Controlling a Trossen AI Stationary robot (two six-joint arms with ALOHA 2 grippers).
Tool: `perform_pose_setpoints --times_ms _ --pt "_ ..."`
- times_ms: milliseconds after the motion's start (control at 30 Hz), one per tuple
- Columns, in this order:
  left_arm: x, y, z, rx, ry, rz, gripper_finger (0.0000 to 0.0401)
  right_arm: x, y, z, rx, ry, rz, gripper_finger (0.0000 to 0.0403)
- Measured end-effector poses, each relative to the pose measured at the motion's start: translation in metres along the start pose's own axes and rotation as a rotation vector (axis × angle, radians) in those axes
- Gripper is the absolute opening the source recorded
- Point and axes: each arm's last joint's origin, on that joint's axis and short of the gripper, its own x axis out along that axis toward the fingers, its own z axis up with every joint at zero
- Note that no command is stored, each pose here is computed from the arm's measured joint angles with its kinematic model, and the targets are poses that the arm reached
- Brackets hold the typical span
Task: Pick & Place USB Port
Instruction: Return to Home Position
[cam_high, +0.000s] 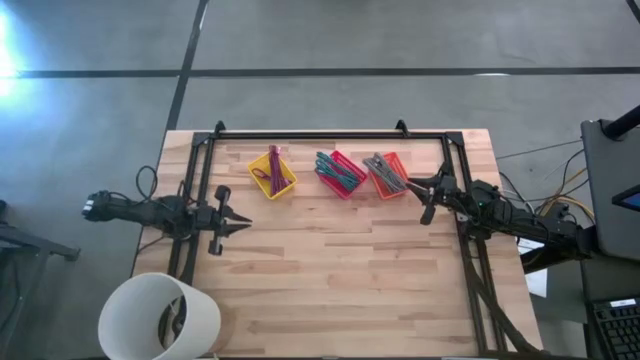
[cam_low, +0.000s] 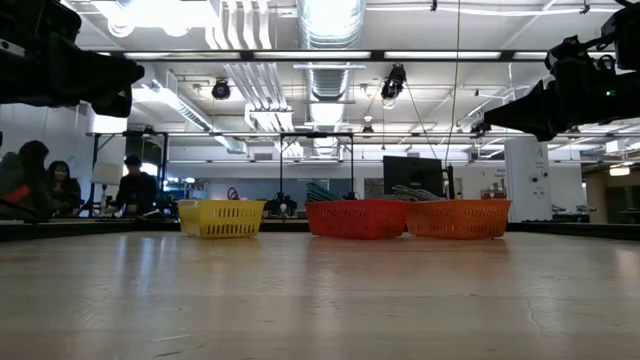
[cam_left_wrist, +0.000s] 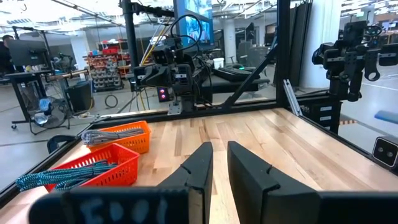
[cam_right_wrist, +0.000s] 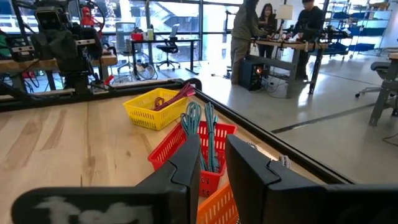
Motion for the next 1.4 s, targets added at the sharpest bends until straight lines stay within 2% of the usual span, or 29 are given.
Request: perform_pose_setpoints --times_ms 467,933,1400 --pt "0.0 0.0 0.0001 0.0 -0.001 0.0 0.0055 0.0 0.0 0.0 0.0 0.0 0.0 0.0089" --pt "0.0 0.0 0.0002 0.0 -0.002 0.0 0.0055 0.0 0.0 -0.0001 0.0 0.0 0.0 0.0068" --pt "0.0 0.0 0.0003 0.0 -0.003 0.0 0.0055 0.0 0.0 -0.0001 0.0 0.0 0.0 0.0088"
